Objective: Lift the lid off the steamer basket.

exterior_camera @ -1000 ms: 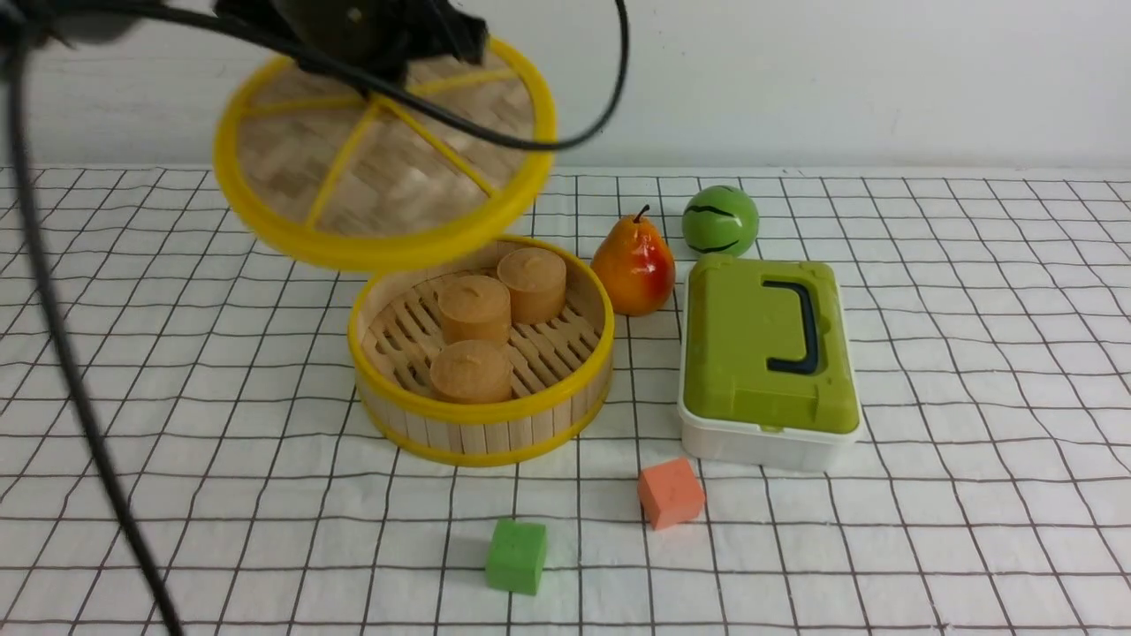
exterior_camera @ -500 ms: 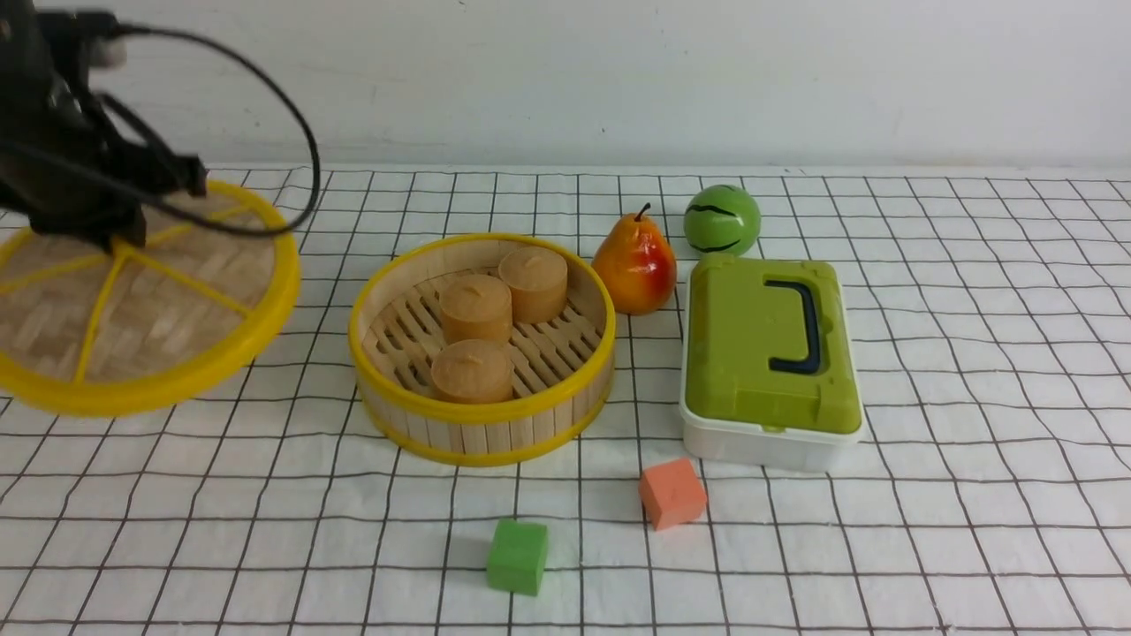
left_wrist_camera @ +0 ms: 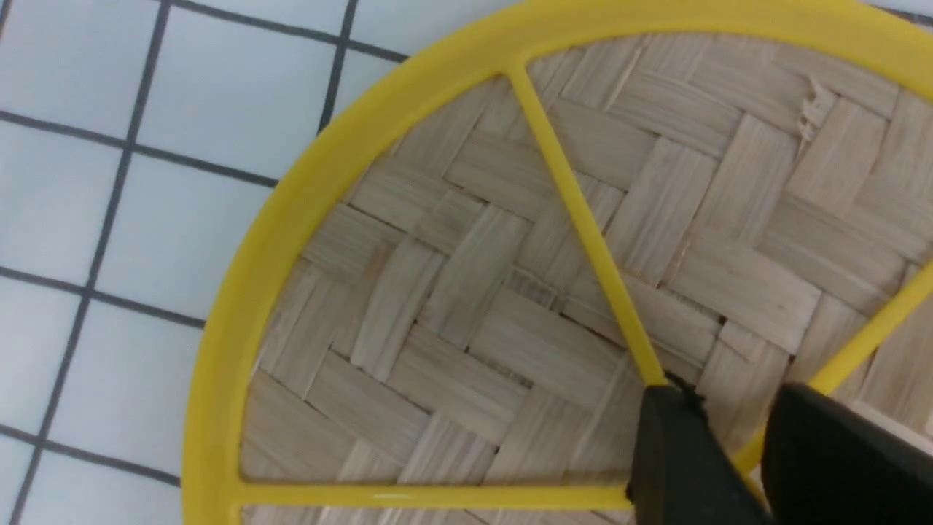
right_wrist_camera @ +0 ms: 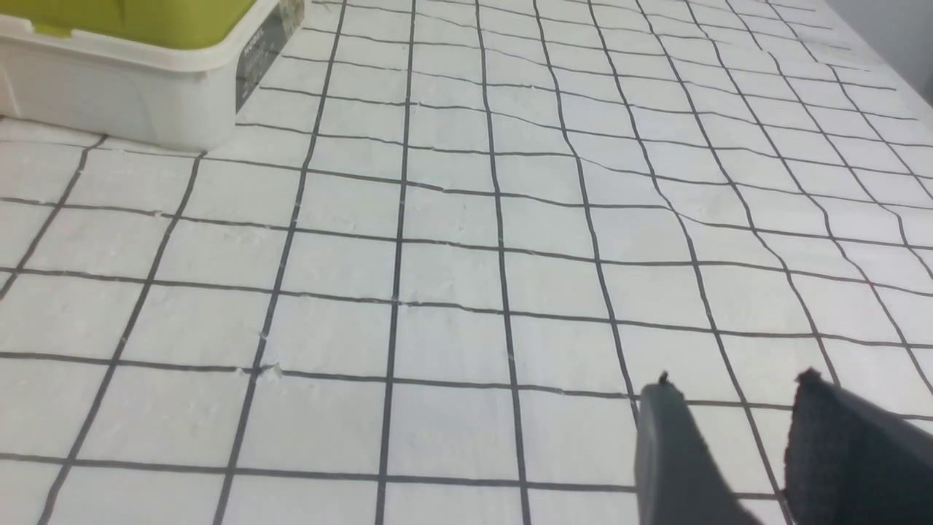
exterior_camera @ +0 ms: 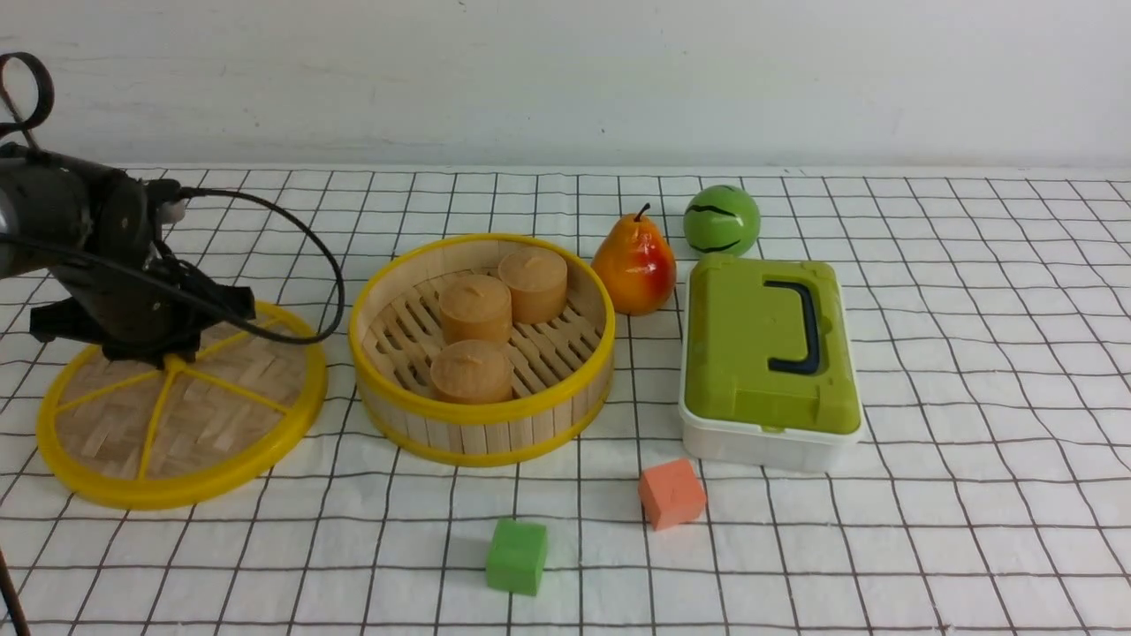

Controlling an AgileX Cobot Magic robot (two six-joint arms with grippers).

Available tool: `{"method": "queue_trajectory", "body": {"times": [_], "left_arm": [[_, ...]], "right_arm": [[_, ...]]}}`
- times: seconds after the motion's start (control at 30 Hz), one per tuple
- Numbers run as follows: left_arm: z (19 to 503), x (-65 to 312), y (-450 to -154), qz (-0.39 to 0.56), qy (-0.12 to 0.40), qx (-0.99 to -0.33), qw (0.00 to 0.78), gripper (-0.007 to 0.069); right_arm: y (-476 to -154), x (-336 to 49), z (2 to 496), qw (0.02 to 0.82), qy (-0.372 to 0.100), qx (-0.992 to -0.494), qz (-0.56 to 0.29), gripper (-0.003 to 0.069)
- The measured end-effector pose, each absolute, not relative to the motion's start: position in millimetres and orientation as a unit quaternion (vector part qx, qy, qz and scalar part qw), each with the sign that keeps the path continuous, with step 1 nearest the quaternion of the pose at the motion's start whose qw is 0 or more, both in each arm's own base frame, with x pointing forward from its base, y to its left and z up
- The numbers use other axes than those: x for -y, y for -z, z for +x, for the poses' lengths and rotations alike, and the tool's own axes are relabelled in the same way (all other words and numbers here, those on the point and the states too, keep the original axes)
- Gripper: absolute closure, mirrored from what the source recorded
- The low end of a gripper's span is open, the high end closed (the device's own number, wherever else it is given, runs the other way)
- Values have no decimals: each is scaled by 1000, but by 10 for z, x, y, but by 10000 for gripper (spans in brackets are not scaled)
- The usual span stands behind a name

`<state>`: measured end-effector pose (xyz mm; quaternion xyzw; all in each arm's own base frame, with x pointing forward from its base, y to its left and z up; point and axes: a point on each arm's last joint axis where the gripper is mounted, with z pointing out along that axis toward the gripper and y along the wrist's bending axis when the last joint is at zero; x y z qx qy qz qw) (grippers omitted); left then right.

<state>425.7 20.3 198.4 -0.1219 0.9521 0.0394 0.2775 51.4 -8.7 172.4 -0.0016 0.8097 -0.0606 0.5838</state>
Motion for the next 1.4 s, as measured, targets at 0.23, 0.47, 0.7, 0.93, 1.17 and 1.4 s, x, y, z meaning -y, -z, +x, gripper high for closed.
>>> {"method": "queue_trajectory", "body": {"times": [0.23, 0.47, 0.7, 0.93, 1.17, 1.4], "left_arm": [[3888, -172, -3024, -139, -9, -913, 383, 247], [2501, -8, -4652, -109, 98, -787, 600, 439], [1405, 76, -4498, -36, 95, -746, 659, 638], [739, 101, -3612, 30, 46, -746, 664, 638], [400, 138, -2877, 59, 42, -730, 679, 638], [355, 179, -2512, 53, 78, -746, 659, 638]], "right_arm": [[-1724, 87, 514, 584, 61, -810, -2, 419], [-1724, 87, 514, 584, 61, -810, -2, 419], [-1724, 87, 514, 584, 61, -810, -2, 419], [-1724, 87, 514, 584, 61, -810, -2, 419], [-1724, 87, 514, 584, 61, -810, -2, 419], [-1724, 87, 514, 584, 61, -810, -2, 419]]}}
